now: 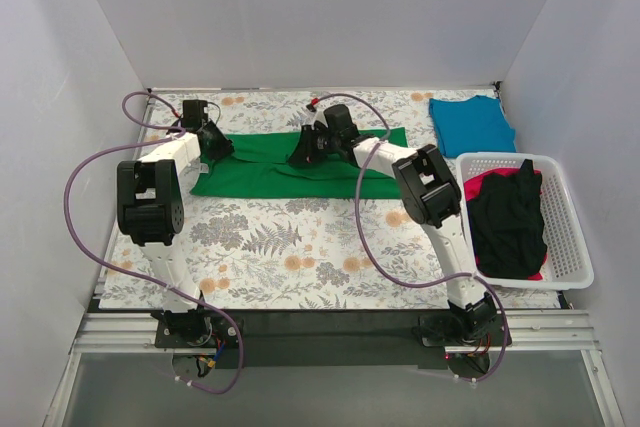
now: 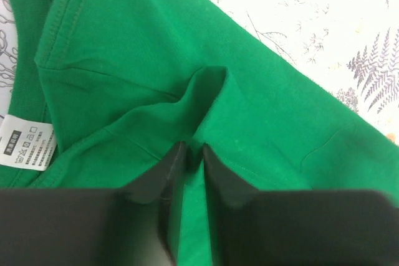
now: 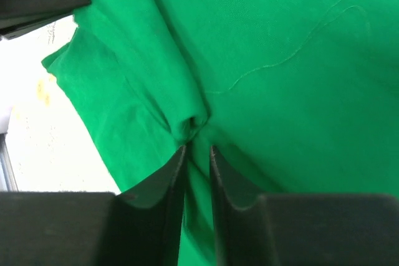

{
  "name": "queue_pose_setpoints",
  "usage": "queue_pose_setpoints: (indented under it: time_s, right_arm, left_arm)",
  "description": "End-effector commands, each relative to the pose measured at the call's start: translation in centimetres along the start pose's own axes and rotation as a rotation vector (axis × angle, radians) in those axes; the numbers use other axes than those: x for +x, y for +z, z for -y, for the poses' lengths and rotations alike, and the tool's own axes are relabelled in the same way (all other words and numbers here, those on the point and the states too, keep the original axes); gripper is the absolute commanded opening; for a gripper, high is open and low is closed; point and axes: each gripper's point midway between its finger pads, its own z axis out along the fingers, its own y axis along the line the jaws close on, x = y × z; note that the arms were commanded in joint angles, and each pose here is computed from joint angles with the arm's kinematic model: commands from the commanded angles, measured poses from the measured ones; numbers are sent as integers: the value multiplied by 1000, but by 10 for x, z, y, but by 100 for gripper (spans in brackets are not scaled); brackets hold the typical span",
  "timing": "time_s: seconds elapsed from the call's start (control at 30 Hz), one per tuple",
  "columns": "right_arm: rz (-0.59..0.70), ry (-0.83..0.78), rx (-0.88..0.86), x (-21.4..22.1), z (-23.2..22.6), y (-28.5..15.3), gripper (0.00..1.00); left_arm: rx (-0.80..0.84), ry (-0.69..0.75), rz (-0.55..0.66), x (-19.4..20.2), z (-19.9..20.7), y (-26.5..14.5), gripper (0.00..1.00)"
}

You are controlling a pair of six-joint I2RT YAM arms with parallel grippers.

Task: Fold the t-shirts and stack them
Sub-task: Fold the tshirt

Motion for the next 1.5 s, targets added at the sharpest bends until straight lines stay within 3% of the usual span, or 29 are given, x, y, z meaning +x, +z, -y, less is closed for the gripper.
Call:
queue_pose_setpoints:
  time_s: [0.0, 0.17, 0.3, 0.33, 0.5, 0.6, 1.1, 1.47]
  right_arm:
    - [113, -126, -27, -56, -38, -40, 29]
    - [58, -223, 40, -44, -33, -63, 32]
    - [6, -266, 64, -27, -36, -81, 32]
    - [-16, -264, 64, -18, -33, -83, 32]
    - [-72, -325, 49, 5, -47, -82, 27]
    - [-96, -340, 53, 18, -48, -75, 24]
    - [-170, -334, 110, 45, -14, -45, 22]
    - [-122, -393, 307, 15, 39, -53, 25]
  left_arm:
    - [-6, -6, 58, -17, 5, -13, 19]
    - [26, 10, 125, -40, 21, -42, 43]
    - [-11, -18, 135, -34, 11, -55, 46]
    - [-31, -26, 143, -33, 5, -57, 45]
    - [-133, -64, 136, -10, -29, -54, 15]
    - [-204, -68, 139, -2, -52, -46, 10]
    - [-402, -175, 105, 27, -131, -36, 4]
    - [-434, -180, 104, 30, -145, -36, 4]
